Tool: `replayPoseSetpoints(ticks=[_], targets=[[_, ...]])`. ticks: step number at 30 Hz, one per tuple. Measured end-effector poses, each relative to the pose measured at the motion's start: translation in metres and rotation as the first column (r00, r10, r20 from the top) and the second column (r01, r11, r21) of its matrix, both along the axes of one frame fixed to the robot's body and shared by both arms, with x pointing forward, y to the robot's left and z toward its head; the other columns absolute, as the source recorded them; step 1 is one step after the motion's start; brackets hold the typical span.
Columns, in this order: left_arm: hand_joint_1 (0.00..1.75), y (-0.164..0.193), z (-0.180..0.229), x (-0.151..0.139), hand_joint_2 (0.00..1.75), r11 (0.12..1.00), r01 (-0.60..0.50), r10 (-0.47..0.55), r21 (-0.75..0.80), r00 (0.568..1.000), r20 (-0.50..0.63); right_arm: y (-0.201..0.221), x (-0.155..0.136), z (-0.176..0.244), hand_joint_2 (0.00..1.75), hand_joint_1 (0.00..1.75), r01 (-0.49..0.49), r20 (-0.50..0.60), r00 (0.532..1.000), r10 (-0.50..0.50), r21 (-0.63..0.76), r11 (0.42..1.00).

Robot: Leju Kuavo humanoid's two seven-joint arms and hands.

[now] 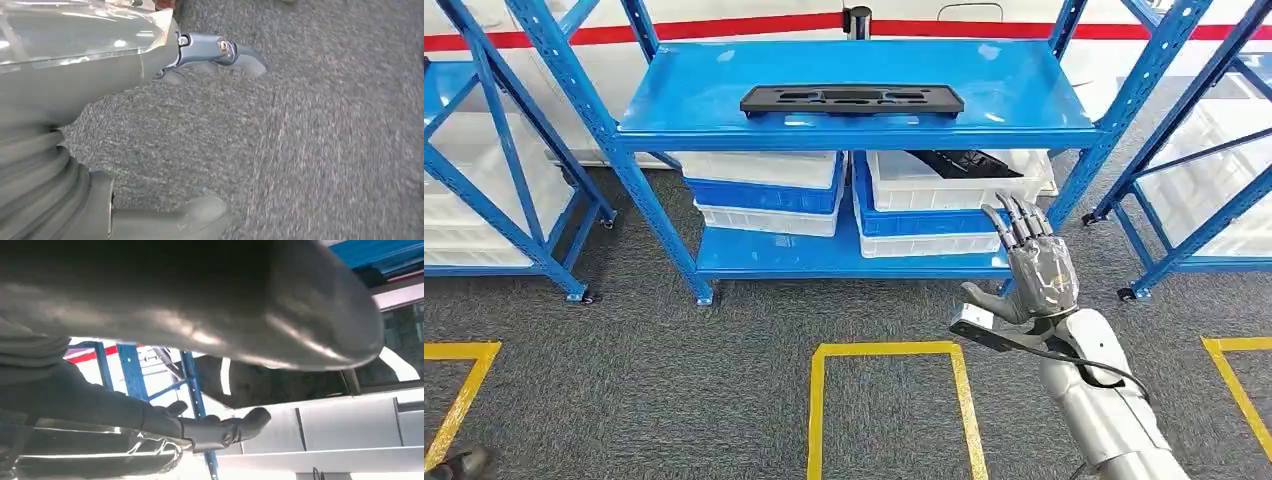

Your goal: Take the parts from the cabinet and place them on the table.

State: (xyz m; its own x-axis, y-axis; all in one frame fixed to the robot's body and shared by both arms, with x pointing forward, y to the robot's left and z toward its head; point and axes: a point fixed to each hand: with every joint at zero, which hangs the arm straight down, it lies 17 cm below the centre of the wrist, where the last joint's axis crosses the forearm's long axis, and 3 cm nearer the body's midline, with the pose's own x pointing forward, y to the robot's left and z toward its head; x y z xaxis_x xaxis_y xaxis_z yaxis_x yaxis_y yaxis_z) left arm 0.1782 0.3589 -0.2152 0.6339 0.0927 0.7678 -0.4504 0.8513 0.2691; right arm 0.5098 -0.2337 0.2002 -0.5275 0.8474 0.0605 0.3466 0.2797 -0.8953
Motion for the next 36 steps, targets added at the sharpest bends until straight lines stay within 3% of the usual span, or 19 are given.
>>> replayPoseSetpoints(ticks=[13, 14, 36], targets=[[0.0, -0.0041, -0.0003, 0.0003, 1.75, 1.0, 0.004, -0.004, -0.003, 1.0, -0.001, -0.0025, 0.0011, -0.0011, 1.75, 0.0, 0.008, 0.005, 1.0, -0.007, -0.019, 1.0], [0.0, -0.0037, -0.0003, 0.0002, 0.0, 1.0, 0.005, -0.005, -0.002, 1.0, -0.001, -0.0028, 0.0012, -0.001, 1.75, 0.0, 0.008, 0.006, 1.0, -0.008, -0.02, 1.0], [0.0, 0.0001, -0.0028, -0.0037, 0.0, 1.0, -0.004, 0.004, 0.006, 1.0, -0.026, 0.0011, 0.0009, -0.0047, 1.75, 0.0, 0.006, -0.01, 1.0, -0.007, -0.015, 1.0]])
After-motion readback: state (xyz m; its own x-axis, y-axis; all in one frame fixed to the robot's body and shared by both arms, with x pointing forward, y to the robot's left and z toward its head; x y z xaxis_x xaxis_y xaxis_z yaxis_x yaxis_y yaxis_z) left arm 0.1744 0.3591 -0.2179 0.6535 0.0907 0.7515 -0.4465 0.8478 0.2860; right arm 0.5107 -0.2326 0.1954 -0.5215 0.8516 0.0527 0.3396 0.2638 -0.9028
